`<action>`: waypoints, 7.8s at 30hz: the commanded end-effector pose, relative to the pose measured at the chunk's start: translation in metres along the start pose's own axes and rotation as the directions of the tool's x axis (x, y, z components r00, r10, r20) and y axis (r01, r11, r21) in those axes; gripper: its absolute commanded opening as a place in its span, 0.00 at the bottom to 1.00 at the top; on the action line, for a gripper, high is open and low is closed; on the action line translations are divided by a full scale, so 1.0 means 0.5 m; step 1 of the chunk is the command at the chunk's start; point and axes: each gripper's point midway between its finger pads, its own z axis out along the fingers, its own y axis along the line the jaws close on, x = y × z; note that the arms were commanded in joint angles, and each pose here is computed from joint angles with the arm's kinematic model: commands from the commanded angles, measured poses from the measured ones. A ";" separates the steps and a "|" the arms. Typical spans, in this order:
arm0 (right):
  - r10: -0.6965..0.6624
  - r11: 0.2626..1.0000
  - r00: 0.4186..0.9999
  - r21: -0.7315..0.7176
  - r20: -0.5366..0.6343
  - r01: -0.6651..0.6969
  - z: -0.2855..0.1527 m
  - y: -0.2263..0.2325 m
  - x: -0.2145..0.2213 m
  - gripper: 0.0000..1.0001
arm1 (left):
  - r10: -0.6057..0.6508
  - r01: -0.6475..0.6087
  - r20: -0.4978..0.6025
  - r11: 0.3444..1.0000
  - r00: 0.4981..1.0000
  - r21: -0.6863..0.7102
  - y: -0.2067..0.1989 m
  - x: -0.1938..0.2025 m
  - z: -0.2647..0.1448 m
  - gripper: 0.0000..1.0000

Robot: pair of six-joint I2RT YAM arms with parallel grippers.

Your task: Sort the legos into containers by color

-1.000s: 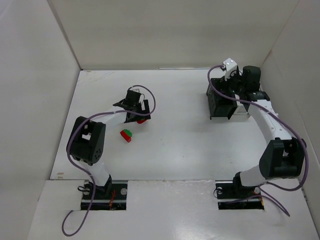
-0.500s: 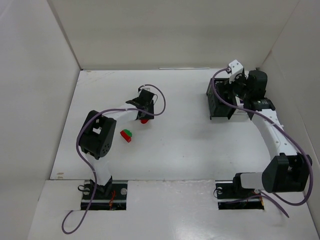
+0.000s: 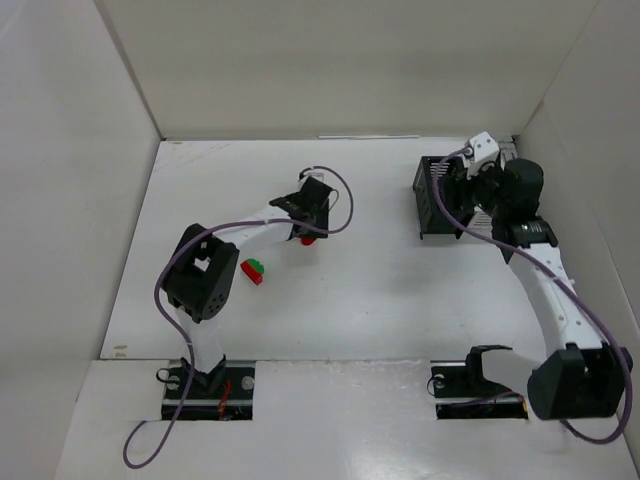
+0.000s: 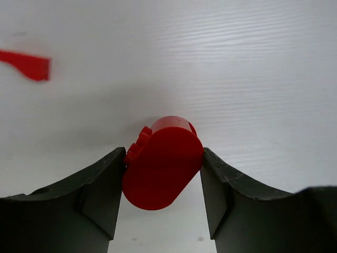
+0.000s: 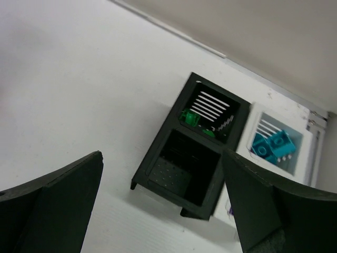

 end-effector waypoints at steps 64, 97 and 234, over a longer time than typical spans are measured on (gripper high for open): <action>-0.051 0.989 0.983 0.144 0.179 0.025 -0.148 0.024 -0.110 0.99 | -0.290 0.109 0.391 0.899 0.874 0.424 -0.207 -0.270 -0.326 1.00; -0.208 0.826 0.969 -0.554 -0.130 0.103 0.554 0.730 0.043 0.70 | -0.770 0.812 0.281 0.581 0.572 -0.060 0.288 0.187 -0.388 1.00; 0.091 0.640 0.980 -0.764 0.178 0.079 -0.065 0.467 -0.097 0.89 | -0.104 -0.203 0.598 0.883 0.794 0.424 -0.140 0.043 -0.426 0.00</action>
